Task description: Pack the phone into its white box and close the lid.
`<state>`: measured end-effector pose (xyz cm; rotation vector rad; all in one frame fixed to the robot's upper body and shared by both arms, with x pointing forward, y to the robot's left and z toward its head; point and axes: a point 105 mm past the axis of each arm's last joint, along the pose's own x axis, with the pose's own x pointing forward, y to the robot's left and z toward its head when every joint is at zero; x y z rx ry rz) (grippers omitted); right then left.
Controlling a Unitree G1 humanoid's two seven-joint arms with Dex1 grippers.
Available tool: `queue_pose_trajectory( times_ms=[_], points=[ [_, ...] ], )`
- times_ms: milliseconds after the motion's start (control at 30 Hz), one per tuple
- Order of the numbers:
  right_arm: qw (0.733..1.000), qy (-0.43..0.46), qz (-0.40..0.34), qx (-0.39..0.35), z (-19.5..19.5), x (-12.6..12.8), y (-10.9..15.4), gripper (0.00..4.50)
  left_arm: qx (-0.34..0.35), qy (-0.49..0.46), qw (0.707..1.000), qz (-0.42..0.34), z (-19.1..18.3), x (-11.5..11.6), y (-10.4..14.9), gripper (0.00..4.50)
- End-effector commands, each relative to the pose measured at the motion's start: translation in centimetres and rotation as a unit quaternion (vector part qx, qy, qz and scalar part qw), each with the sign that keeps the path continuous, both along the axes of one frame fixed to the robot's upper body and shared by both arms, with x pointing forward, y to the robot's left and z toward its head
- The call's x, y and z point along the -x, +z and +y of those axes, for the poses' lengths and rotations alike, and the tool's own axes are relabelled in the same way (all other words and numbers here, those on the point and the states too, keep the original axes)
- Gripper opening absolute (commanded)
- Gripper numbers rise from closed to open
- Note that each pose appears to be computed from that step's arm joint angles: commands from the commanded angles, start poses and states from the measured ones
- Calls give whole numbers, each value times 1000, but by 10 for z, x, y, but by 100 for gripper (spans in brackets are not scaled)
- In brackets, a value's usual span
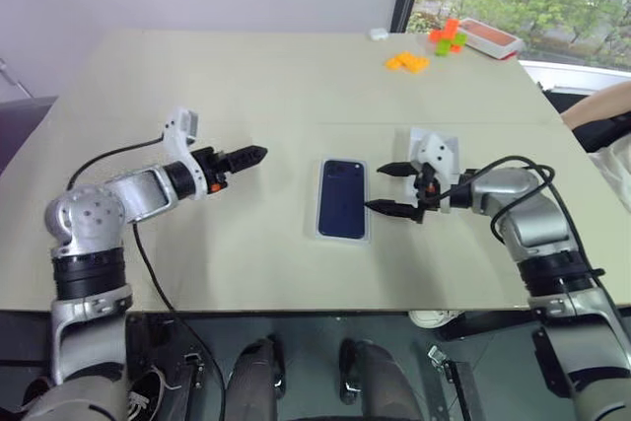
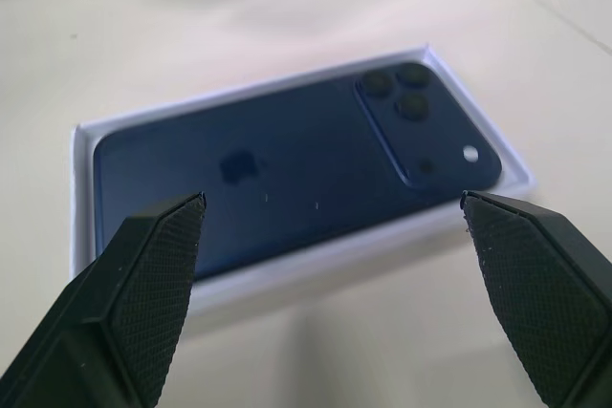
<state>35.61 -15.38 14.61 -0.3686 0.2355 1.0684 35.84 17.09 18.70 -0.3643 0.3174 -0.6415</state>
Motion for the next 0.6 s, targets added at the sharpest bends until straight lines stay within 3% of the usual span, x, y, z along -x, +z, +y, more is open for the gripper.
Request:
queue_pose_trajectory(
  times_ms=[33, 133, 267, 367, 600],
  points=[
    [999, 4, -39, 25, -2, -7, 11, 395, -48, -39, 996, -57, -12, -3, 5, 436],
    [999, 10, -39, 36, -2, -7, 6, 262, -108, -68, 990, -58, -28, -9, -19, 436],
    [998, 9, -42, 44, -5, -8, 8, 57, -143, -96, 980, -102, -45, -15, -29, 436],
    [997, 9, -45, 57, -6, -9, 7, 57, -175, -112, 971, -122, -50, -19, -41, 436],
    [994, 6, -54, 99, 3, -10, -12, 57, -175, -165, 965, -103, -76, -23, -55, 436]
  ],
)
